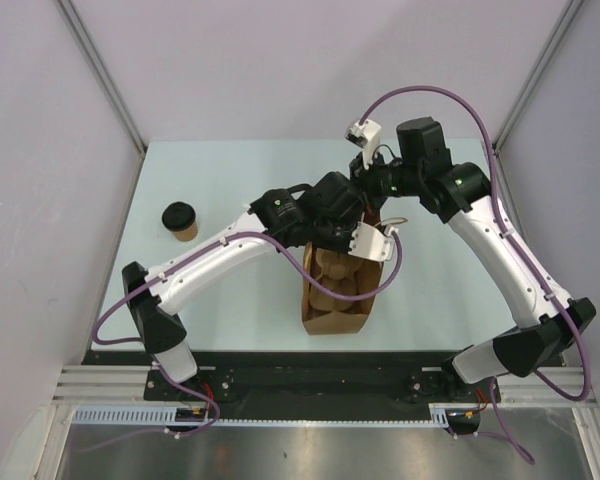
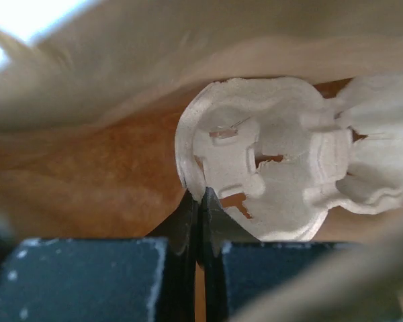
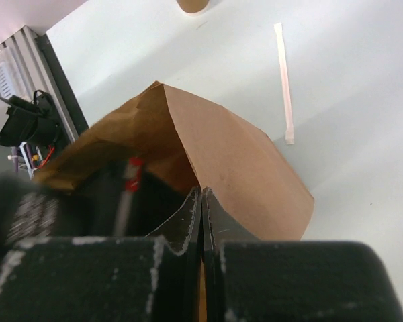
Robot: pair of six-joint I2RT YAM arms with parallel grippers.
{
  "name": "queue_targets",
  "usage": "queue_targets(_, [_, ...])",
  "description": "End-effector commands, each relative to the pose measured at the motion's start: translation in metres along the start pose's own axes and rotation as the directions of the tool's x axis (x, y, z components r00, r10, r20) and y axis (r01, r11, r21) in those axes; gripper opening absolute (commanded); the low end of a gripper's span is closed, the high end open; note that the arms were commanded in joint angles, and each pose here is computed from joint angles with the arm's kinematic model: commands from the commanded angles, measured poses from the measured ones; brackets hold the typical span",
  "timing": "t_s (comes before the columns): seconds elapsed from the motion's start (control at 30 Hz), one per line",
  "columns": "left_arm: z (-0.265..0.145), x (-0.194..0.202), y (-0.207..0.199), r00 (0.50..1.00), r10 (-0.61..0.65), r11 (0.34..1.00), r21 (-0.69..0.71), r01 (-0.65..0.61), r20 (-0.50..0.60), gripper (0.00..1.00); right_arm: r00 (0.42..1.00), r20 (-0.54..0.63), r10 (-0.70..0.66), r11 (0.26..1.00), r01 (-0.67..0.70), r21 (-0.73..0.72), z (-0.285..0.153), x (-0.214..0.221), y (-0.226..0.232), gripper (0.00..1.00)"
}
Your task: Pack the takeout coffee
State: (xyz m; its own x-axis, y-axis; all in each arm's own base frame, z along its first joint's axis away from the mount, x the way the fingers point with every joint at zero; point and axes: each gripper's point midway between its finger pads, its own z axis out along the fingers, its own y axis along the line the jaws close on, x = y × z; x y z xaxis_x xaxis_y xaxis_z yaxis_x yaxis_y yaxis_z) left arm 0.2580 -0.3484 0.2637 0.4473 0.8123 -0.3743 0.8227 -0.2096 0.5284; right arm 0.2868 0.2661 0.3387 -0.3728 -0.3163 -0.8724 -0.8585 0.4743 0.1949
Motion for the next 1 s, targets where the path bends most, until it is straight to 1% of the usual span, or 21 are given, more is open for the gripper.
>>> queue_targets(0.0, [0.004,-0.003,0.012,0.997,-0.026,0.999,-0.031,0.028,0.075,0.00,0.998,0.051,-0.045,0.997,0.048,-0.054,-0.013,-0.009,0.020,0.00])
queue_targets(0.2, [0.022,0.011,0.010,0.996,-0.027,1.000,-0.012,0.028,0.084,0.00,0.998,0.054,-0.040,0.997,0.043,-0.059,-0.013,-0.008,0.021,0.00])
queue_targets(0.37, [0.039,0.024,-0.004,0.999,-0.021,0.999,0.040,0.019,0.039,0.00,0.999,0.043,-0.020,0.998,0.023,-0.059,-0.009,-0.005,0.016,0.00])
queue_targets(0.4, [0.045,0.028,-0.007,1.000,-0.025,0.998,0.054,0.024,0.016,0.00,0.999,0.041,-0.010,0.998,0.012,-0.058,-0.008,-0.004,0.015,0.00])
queue_targets(0.53, [0.042,0.037,-0.001,0.997,-0.067,0.997,0.041,0.068,-0.025,0.00,0.999,0.040,-0.006,0.999,0.008,-0.048,-0.007,-0.003,0.012,0.00])
queue_targets(0.63, [0.036,0.037,0.006,0.998,-0.069,0.998,0.012,0.069,-0.005,0.00,0.999,0.044,-0.001,0.999,0.003,-0.050,-0.008,-0.002,0.012,0.00])
queue_targets(0.73, [0.043,0.041,0.005,0.999,-0.042,0.999,0.007,0.042,-0.003,0.02,0.999,0.054,-0.003,0.997,0.007,-0.071,-0.007,-0.004,0.013,0.00])
queue_targets(0.83, [0.045,0.042,0.001,0.998,-0.057,0.998,0.026,0.057,-0.008,0.08,0.998,0.060,-0.005,0.998,0.009,-0.063,-0.007,-0.006,0.009,0.00])
queue_targets(0.93, [0.040,0.038,0.005,0.997,-0.074,0.997,0.021,0.074,0.003,0.24,0.999,0.053,0.008,0.998,-0.004,-0.060,-0.008,-0.004,0.005,0.00])
queue_targets(0.97, [0.037,0.037,0.008,0.997,-0.072,0.997,0.008,0.071,0.011,0.27,0.999,0.050,0.010,0.998,-0.007,-0.063,-0.007,-0.003,0.005,0.00])
